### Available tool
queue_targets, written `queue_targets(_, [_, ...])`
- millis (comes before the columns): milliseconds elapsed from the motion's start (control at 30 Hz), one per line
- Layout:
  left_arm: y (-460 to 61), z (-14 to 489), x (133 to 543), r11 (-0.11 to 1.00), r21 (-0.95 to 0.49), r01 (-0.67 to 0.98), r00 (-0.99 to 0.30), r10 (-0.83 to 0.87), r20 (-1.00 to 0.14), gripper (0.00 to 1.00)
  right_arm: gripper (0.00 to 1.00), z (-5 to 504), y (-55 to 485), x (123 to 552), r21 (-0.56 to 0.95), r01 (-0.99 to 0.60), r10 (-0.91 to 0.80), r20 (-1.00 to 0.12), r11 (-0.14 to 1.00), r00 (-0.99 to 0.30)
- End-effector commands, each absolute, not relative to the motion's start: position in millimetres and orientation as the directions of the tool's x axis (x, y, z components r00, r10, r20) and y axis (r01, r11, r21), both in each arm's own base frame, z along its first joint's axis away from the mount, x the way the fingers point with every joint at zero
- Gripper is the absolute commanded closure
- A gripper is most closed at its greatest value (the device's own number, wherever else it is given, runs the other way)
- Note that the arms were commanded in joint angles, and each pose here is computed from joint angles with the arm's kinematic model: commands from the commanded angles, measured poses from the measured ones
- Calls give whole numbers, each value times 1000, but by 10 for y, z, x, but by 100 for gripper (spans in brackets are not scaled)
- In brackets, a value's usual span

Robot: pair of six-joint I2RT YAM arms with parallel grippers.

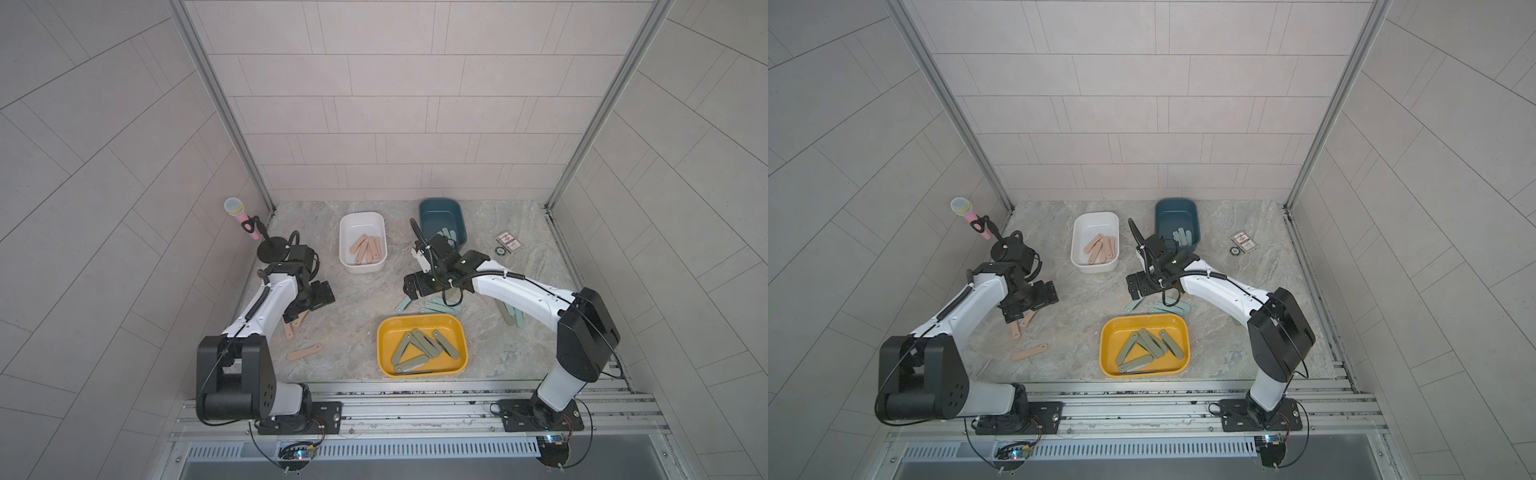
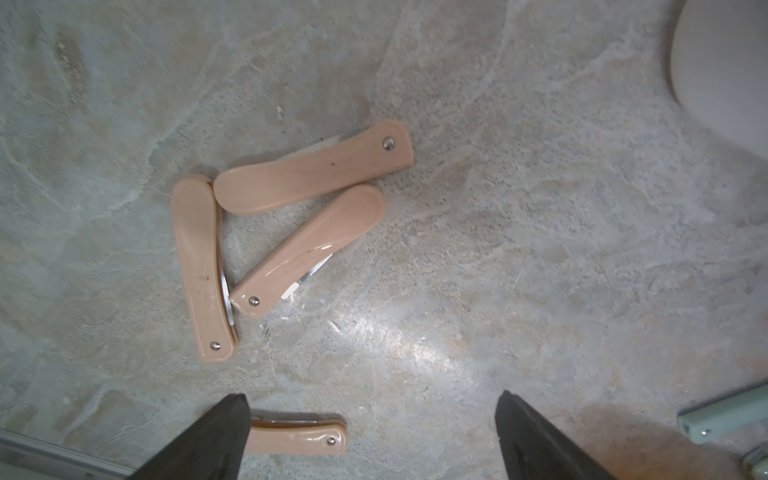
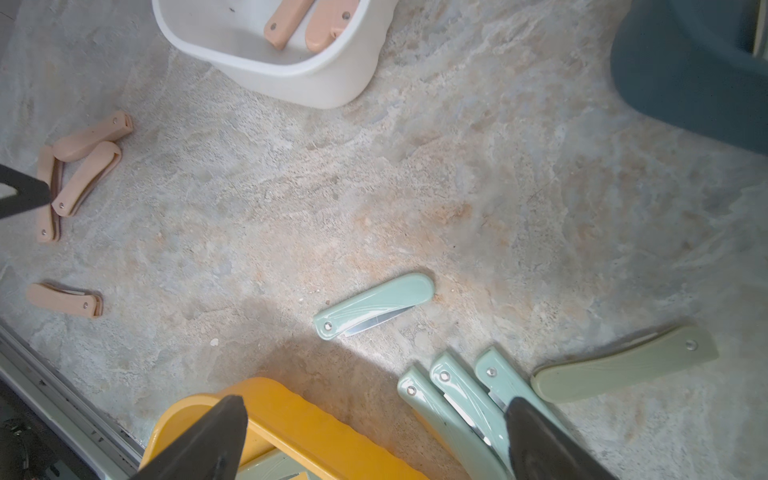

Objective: Place the fruit knives into the storage box by color
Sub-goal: Pick up the fruit knife from the center of the board.

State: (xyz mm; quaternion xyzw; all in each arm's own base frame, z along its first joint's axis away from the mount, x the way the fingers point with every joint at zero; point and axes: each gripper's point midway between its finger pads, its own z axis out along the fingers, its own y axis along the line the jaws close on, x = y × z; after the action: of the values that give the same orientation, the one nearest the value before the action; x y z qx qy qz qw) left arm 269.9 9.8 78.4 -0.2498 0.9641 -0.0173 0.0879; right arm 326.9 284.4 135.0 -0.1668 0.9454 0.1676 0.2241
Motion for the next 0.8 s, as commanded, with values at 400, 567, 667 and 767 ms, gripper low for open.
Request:
queue_targets(400, [313, 440, 2933, 837, -31, -547, -832, -547, -87, 0, 0, 1384, 3046, 3269, 313, -421, -227, -504, 851, -833])
queue_targets(567, [332, 346, 2977, 856, -44, -515, -854, -517, -60, 0, 0, 1417, 3083, 3263, 334, -429, -221, -512, 840, -830])
queue_targets(667, [329, 275, 2959, 863, -32, -504, -863, -505, -15, 0, 0, 1369, 3150, 3272, 353, -436, -224, -505, 828, -834])
queue_targets(767, [254, 198, 2942, 851, -69, -520, -854, -520, 17, 0, 0, 1361, 3195, 3289, 355, -443, -237, -495, 823, -836])
